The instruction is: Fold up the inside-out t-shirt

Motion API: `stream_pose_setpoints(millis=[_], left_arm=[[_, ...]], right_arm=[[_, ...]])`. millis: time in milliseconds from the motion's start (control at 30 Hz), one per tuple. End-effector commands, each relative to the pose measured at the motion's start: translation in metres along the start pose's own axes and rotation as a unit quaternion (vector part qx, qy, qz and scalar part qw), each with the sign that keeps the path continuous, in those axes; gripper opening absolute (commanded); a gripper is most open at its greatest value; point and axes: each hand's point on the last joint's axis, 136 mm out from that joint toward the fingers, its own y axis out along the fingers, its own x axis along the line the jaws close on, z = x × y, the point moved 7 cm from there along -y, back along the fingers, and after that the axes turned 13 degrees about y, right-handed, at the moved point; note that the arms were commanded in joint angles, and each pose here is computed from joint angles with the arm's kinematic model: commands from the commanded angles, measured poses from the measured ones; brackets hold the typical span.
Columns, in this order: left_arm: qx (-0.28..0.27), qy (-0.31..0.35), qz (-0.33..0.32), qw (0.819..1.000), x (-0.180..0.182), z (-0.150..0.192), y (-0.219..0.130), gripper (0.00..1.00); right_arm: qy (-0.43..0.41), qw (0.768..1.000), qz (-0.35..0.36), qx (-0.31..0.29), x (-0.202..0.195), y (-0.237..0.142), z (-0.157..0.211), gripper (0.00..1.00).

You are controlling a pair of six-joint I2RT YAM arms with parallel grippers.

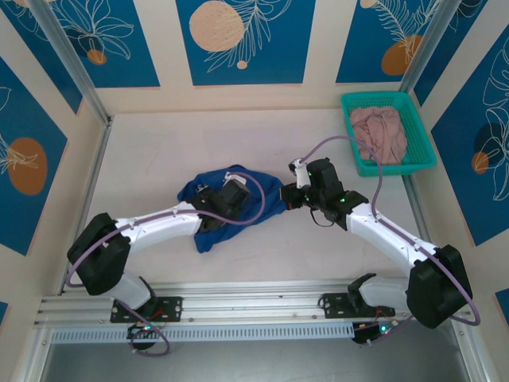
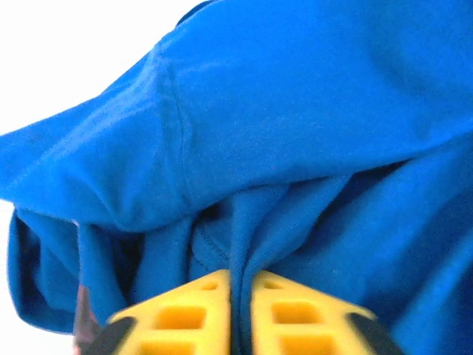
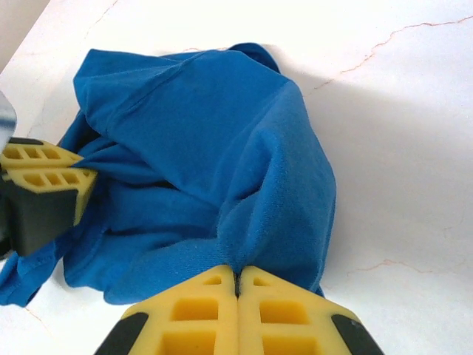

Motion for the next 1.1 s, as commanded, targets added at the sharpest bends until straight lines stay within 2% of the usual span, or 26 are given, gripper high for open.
stream_pose_setpoints(millis=[0, 67, 133, 233, 400, 533, 633, 733, 833, 933, 967, 1067], left_arm=[[-0.087, -0.046, 0.048, 0.994, 0.024, -0.024, -0.039, 0.00], [-0.158, -0.094, 0.109, 0.977, 0.045, -0.034, -0.072, 0.00], [-0.222, -0.149, 0.149, 0.952, 0.074, -0.045, -0.103, 0.00], [-0.284, -0.206, 0.168, 0.921, 0.117, -0.060, -0.143, 0.00], [-0.323, -0.261, 0.157, 0.896, 0.165, -0.077, -0.184, 0.00], [-0.336, -0.291, 0.176, 0.878, 0.181, -0.083, -0.196, 0.00], [-0.303, -0.303, 0.181, 0.885, 0.179, -0.078, -0.178, 0.00], [-0.236, -0.323, 0.173, 0.900, 0.170, -0.060, -0.134, 0.00], [-0.162, -0.334, 0.137, 0.919, 0.161, -0.034, -0.081, 0.00], [-0.082, -0.318, 0.068, 0.942, 0.160, -0.008, -0.031, 0.04], [-0.056, -0.309, 0.046, 0.948, 0.160, 0.001, -0.016, 0.07], [-0.010, -0.288, 0.015, 0.957, 0.156, 0.019, 0.006, 0.34]], right_arm=[[-0.021, 0.999, 0.007, -0.043, 0.006, -0.026, -0.018, 0.00], [-0.024, 0.996, 0.009, -0.080, 0.010, -0.046, -0.031, 0.00], [-0.028, 0.992, -0.006, -0.122, 0.018, -0.066, -0.046, 0.00], [-0.045, 0.983, -0.023, -0.179, 0.035, -0.098, -0.072, 0.00], [-0.087, 0.970, -0.027, -0.226, 0.061, -0.141, -0.109, 0.00], [-0.122, 0.958, -0.012, -0.258, 0.077, -0.179, -0.127, 0.00], [-0.136, 0.956, -0.005, -0.261, 0.082, -0.192, -0.135, 0.00], [-0.130, 0.963, -0.017, -0.237, 0.083, -0.175, -0.140, 0.00], [-0.109, 0.977, -0.037, -0.178, 0.076, -0.126, -0.143, 0.00], [-0.084, 0.988, -0.049, -0.116, 0.064, -0.063, -0.147, 0.00], [-0.077, 0.991, -0.051, -0.094, 0.060, -0.041, -0.148, 0.00], [-0.069, 0.996, -0.039, -0.042, 0.051, 0.016, -0.149, 0.00]])
